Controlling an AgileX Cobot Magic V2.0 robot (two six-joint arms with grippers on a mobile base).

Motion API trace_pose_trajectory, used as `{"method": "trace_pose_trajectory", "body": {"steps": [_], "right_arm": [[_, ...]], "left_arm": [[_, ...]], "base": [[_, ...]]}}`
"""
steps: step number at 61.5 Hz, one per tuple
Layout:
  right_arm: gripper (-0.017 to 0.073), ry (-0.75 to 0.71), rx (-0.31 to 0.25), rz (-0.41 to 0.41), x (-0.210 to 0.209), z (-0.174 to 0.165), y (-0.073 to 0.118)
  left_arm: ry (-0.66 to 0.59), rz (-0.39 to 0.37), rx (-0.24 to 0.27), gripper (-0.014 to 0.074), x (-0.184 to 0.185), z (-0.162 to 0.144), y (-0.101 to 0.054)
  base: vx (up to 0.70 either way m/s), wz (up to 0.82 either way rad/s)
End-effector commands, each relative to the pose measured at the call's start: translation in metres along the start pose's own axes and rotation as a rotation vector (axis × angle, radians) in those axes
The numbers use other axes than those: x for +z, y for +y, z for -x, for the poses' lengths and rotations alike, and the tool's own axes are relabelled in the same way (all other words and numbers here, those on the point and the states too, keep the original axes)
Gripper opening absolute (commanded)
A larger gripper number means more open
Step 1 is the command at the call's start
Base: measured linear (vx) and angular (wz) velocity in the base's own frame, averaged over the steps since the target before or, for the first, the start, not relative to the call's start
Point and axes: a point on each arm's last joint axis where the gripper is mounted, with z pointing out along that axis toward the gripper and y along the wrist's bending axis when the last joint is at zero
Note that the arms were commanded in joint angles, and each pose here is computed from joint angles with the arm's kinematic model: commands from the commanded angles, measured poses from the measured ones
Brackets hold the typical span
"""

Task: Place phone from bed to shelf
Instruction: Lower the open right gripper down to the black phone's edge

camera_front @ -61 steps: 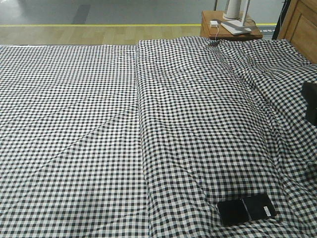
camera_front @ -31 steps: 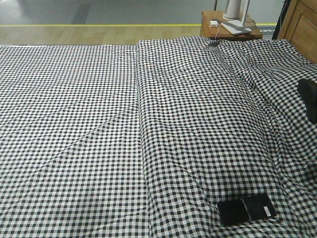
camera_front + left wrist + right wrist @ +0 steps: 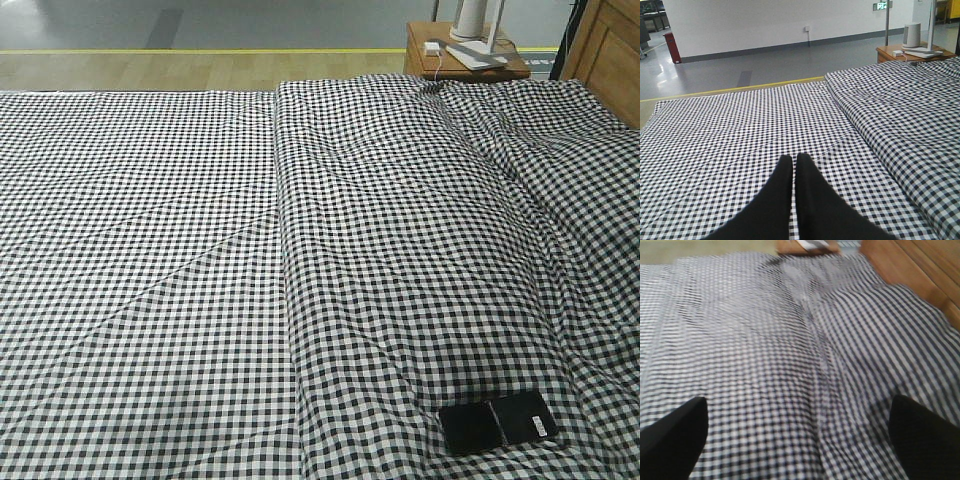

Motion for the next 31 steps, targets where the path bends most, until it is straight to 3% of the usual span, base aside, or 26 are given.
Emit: {"method": "trace_pose_trajectory", "body": {"steps": [1, 12, 22, 31], "right_arm": [[0.0701, -0.031, 0.035, -0.086, 0.012, 0.013, -0.022], [0.0695, 0.159, 0.157, -0.165, 0.073, -0.013, -0.063], [0.0689, 0.361, 0.152, -0.144, 0.131, -0.051, -0.088], [0.0685, 0.48, 0.171, -0.063, 0.179, -0.079, -0.1]], "left_arm": [[-0.099, 0.006, -0.014, 0.0001, -0.002, 0.014, 0.002], [-0.099, 0.006, -0.014, 0.0001, -0.002, 0.014, 0.002], [-0.099, 0.006, -0.014, 0.0001, -0.002, 0.014, 0.002], [-0.099, 0.006, -0.014, 0.0001, -0.002, 0.014, 0.002]], "base": [[0.0, 0.0], [0.0, 0.0], [0.0, 0.0], [0.0, 0.0]]}}
